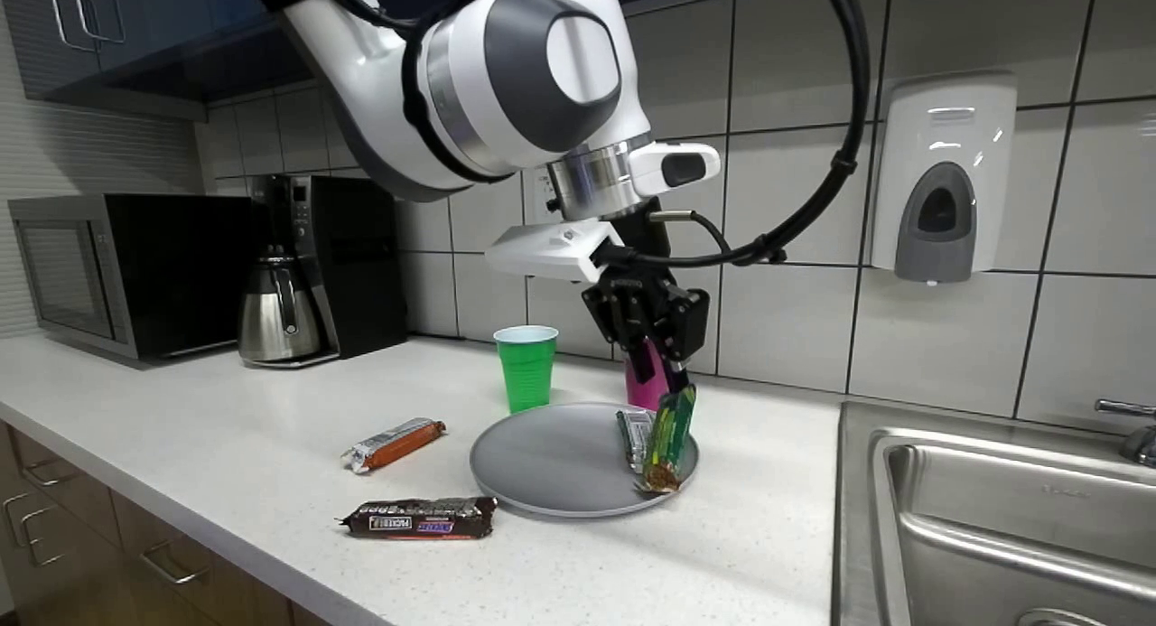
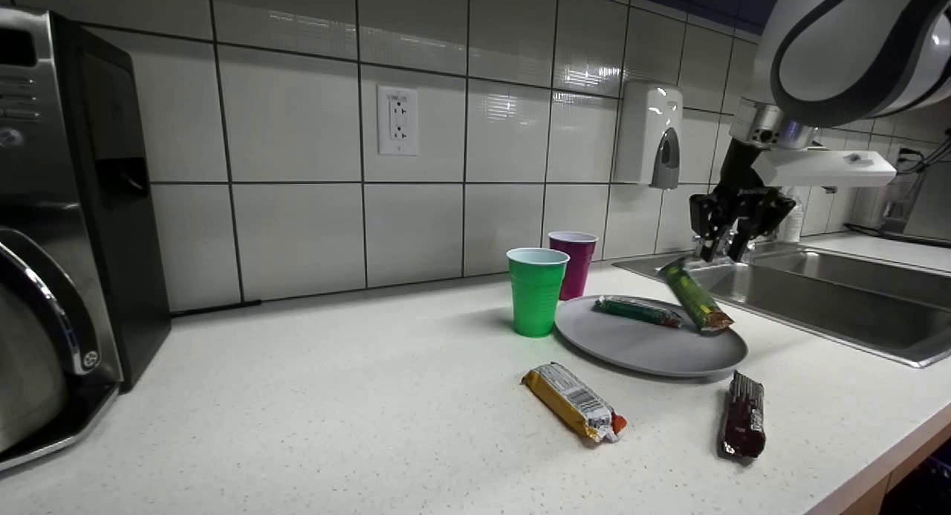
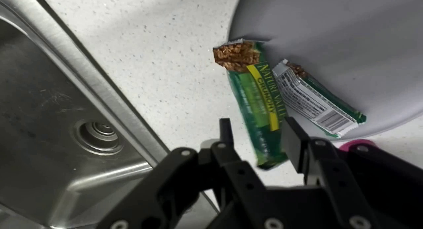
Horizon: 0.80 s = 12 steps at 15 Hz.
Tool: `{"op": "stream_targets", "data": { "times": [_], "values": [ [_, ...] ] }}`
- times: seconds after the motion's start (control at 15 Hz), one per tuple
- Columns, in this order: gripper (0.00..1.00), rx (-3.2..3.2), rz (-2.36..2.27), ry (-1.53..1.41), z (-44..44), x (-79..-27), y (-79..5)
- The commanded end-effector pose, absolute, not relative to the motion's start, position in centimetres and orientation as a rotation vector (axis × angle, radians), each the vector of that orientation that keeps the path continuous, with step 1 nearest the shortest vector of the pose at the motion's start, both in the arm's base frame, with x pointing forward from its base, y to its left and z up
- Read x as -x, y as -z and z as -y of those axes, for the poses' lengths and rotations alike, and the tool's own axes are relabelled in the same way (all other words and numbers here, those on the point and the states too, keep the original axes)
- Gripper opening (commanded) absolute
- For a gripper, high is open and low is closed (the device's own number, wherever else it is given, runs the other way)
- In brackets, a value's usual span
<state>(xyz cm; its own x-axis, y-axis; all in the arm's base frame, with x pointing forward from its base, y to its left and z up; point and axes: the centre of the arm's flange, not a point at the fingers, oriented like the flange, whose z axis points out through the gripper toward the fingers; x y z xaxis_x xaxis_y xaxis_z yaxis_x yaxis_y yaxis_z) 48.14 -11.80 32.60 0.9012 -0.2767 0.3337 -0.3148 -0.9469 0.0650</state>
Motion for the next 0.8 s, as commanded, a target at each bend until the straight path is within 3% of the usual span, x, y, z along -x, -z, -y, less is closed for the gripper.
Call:
{"op": "stream_targets", "data": {
  "times": [0.0, 0.47, 0.53, 0.6, 0.73],
  "values": [
    [0.19, -2.970, 0.410, -0.518, 10.6, -47.9, -34.7],
    [0.19, -2.980, 0.344, -0.487, 8.9, -48.0, -33.8],
    [0.69, -2.979, 0.339, -0.477, 8.8, -47.9, -33.7],
    [0.70, -2.979, 0.336, -0.470, 8.7, -47.9, -33.5],
    [0.84, -2.985, 0.335, -0.452, 8.8, -47.7, -33.3]
  ]
}}
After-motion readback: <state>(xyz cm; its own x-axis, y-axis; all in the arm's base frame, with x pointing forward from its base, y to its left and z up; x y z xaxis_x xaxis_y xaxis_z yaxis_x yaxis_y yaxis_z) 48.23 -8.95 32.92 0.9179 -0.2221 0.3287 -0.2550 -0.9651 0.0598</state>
